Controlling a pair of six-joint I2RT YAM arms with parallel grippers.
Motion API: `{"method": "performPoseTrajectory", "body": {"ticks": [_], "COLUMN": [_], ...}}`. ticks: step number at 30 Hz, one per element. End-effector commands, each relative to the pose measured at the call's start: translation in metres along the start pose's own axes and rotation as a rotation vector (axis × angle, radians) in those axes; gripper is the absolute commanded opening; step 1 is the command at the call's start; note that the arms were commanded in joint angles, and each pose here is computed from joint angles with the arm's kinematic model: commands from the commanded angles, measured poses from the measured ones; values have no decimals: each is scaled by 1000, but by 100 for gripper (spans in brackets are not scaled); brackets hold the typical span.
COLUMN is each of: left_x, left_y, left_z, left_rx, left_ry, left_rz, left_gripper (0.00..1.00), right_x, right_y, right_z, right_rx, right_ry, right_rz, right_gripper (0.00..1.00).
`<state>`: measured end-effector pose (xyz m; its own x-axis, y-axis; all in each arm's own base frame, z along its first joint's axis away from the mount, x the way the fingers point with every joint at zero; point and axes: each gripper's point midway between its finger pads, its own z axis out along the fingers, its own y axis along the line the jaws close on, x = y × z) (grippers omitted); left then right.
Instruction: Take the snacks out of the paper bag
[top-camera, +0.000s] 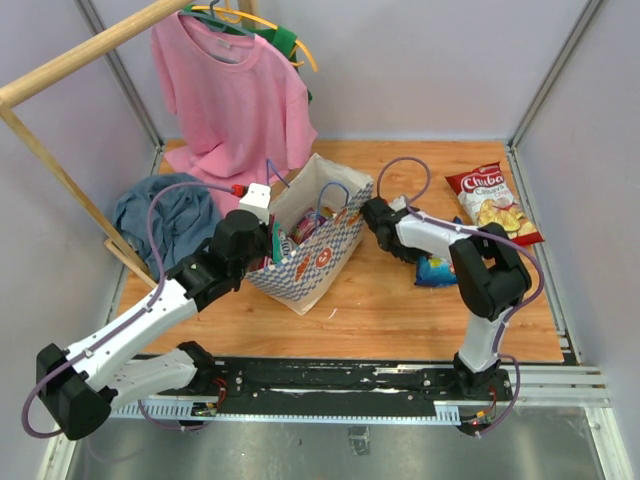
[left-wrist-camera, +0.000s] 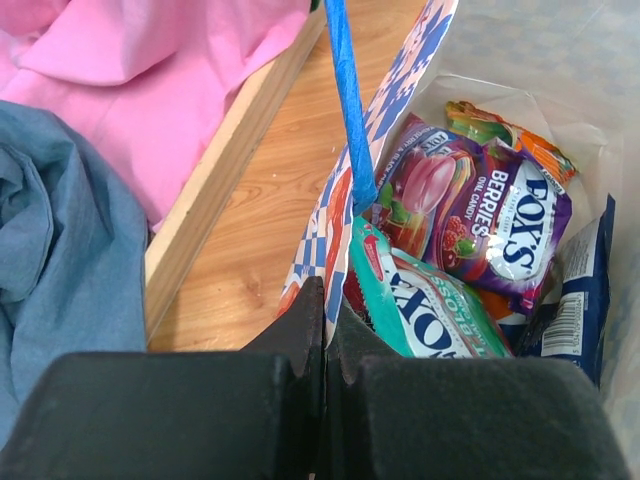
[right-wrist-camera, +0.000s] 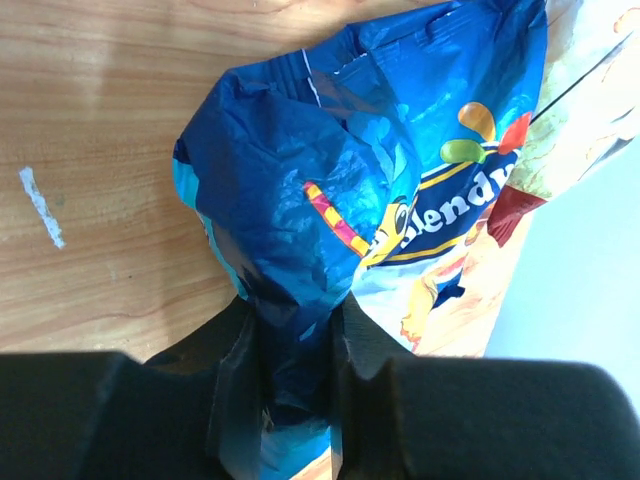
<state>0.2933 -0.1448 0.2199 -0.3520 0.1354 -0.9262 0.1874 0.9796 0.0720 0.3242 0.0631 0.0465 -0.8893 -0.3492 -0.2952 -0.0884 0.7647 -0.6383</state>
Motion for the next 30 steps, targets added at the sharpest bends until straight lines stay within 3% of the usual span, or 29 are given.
{"method": "performPoseTrajectory", "body": {"ticks": [1, 8, 13, 21, 30], "left_x": [-11, -13, -13, -17, -25], "left_y": [7, 9, 7, 6, -4], "left_z": [-7, -10, -10, -15, -17], "left_rx": [-16, -19, -8, 8, 64], "left_ry": [-33, -39, -40, -51, -29], "left_rz": [-29, -30, -36, -44, -29], "left_gripper": [1, 1, 1, 1, 1], "right_x": [-6, -53, -86, -142, -245], "right_y": [-3, -48, -81, -113, -90], "right_z": [-16, -73, -85, -70, -12], "right_rx": [-55, -117, -79, -46, -67], "right_ry": [-58, -257, -309, -318, -346], "right_rz": [48, 172, 191, 229, 169], "right_gripper": [13, 14, 14, 16, 17]}}
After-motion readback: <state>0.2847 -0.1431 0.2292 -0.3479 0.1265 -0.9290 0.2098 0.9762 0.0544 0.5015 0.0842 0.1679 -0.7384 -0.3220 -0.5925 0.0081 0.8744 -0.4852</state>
